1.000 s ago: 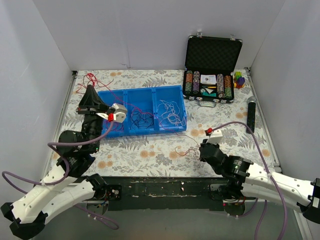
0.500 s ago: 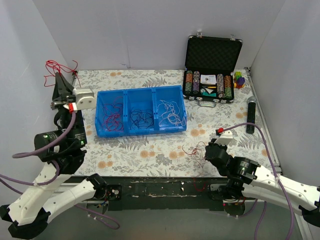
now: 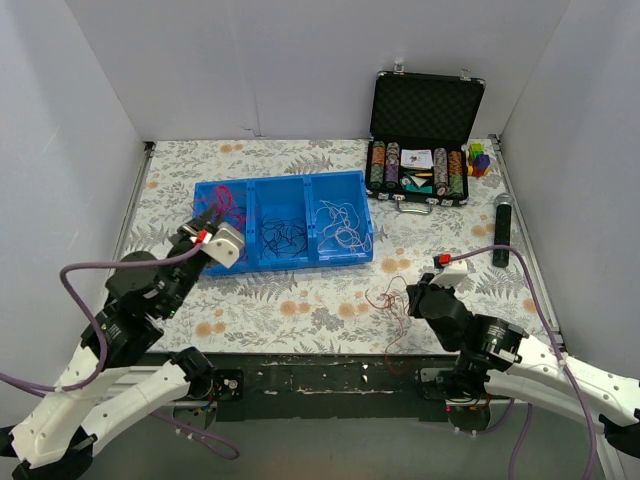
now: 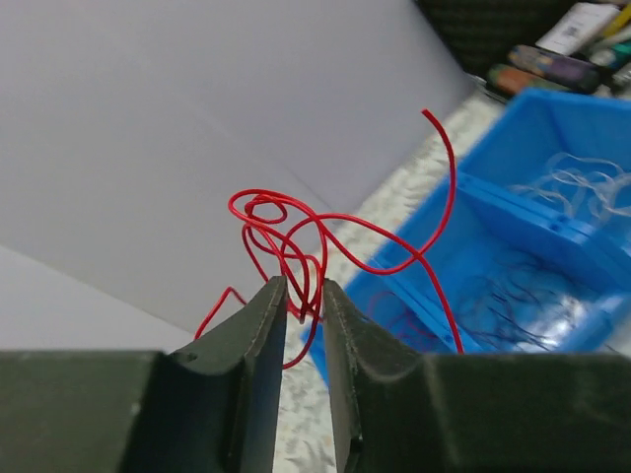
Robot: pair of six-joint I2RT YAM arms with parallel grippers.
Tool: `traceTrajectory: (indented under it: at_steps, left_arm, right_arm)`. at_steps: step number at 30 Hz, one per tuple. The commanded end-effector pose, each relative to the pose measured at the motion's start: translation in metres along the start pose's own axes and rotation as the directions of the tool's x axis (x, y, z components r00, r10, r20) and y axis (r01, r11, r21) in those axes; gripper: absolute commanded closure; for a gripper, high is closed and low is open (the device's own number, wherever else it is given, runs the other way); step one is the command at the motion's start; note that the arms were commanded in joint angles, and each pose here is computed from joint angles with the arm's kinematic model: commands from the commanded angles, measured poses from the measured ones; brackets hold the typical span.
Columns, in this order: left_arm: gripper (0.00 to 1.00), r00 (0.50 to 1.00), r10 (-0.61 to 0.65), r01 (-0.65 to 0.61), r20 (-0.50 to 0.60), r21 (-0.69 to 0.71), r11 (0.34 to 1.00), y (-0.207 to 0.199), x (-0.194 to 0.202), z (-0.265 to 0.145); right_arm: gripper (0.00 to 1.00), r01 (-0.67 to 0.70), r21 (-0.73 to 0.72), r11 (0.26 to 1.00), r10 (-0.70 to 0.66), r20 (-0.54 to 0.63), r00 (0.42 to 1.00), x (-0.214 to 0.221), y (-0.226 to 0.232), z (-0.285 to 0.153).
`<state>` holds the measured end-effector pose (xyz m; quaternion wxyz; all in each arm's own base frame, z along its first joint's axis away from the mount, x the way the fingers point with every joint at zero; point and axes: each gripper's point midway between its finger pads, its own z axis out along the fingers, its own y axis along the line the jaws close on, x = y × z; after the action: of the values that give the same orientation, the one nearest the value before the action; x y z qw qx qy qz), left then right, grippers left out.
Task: Untangle the cables
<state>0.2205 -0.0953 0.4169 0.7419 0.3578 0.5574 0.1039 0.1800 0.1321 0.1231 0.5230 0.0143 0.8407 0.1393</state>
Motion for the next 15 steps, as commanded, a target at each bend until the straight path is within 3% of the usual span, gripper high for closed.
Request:
traceTrajectory:
  at_steps: [1, 7, 12, 15]
  left_arm:
    - [0.76, 0.994, -0.081, 0.093, -0.075, 0.177, 0.98, -0.059, 0.033, -0.003]
    - [0.75, 0.983, -0.142, 0.158, -0.117, 0.148, 0.976, -0.08, 0.06, 0.001]
    - [0.8, 0.965, -0.061, 0.107, -0.255, 0.168, 0.98, -0.117, 0.119, 0.0]
    - [0.84, 0.949, -0.048, 0.083, -0.311, 0.1, 0.992, -0.12, 0.15, 0.008]
  right_arm:
    - [0.99, -0.021, -0.066, 0.998, 0.026, 0.071, 0.997, -0.022, 0.016, -0.002]
    - [0.99, -0.009, -0.079, 0.997, 0.016, 0.085, 0.996, -0.027, 0.017, -0.004]
    - [0.99, -0.006, -0.093, 0.996, 0.015, 0.097, 0.995, -0.031, 0.02, -0.005]
    - [0.99, 0.0, -0.099, 0.995, 0.009, 0.097, 0.995, -0.032, 0.022, -0.005]
